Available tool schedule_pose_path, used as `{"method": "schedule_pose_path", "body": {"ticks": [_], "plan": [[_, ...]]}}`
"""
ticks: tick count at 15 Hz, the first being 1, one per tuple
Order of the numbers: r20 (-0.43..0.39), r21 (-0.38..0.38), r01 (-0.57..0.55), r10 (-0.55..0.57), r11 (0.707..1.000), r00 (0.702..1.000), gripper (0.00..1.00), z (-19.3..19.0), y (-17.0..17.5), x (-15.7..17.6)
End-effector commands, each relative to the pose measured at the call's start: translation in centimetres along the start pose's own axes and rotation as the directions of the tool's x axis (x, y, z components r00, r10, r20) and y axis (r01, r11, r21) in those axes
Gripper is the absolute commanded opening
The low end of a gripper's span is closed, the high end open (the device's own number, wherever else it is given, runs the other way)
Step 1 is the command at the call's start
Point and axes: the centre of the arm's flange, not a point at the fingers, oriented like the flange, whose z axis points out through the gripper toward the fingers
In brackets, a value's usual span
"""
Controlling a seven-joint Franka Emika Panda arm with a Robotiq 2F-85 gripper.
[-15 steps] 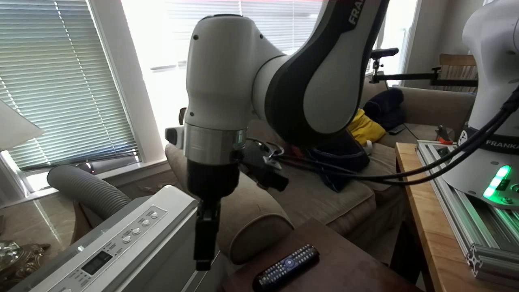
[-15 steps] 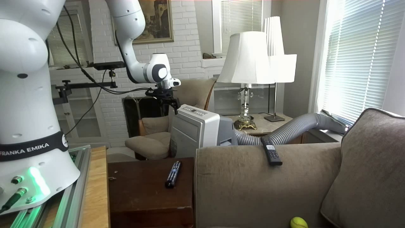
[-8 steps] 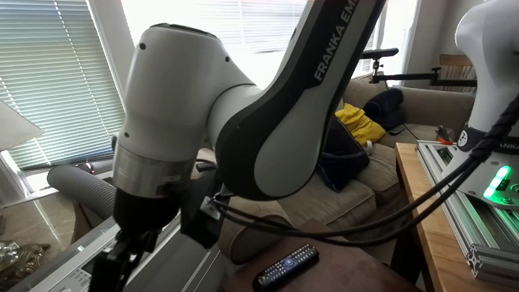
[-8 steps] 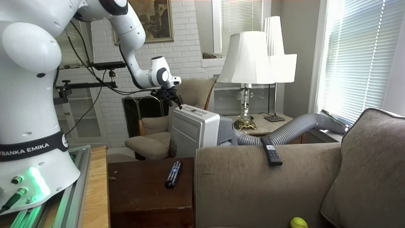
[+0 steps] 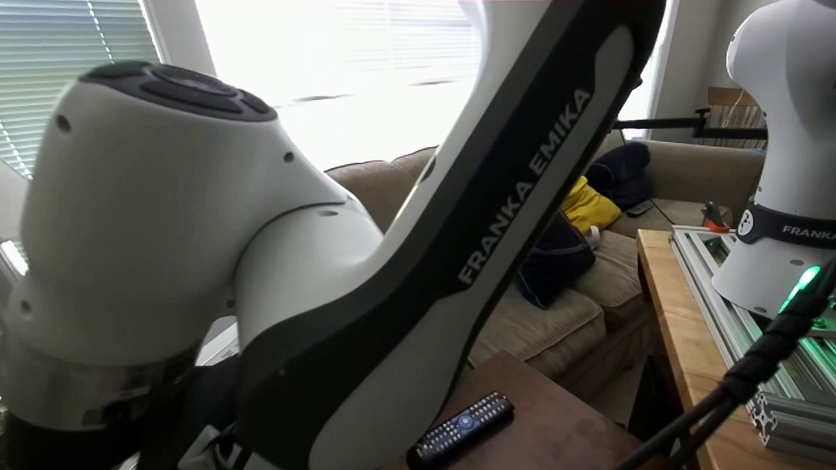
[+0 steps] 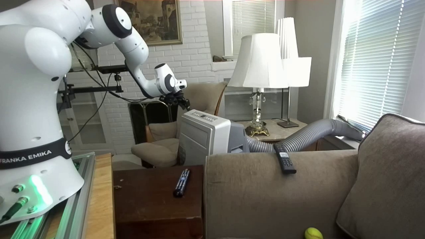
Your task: Remove the black remote from the table, put it on the armrest of the sofa, remove the bigger remote from the armrest and put it on the table
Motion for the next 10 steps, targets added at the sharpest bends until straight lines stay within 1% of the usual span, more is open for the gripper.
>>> {"method": "schedule_pose_path", "body": {"ticks": [1, 3, 4, 10], "plan": [[-0.095, -0.007, -0.031, 0.030, 0.999, 0.995, 0.19, 3.6, -2.6, 3.1], [-0.126, -0.017, -0.026, 0.024, 1.000, 0.992, 0.05, 4.3, -3.3, 4.1], [-0.134, -0.021, -0.022, 0.019, 1.000, 0.991, 0.01, 4.9, -3.6, 4.2], [-0.167, -0.063, -0.026, 0.016, 0.998, 0.986, 0.00, 8.5, -5.3, 3.2]]}}
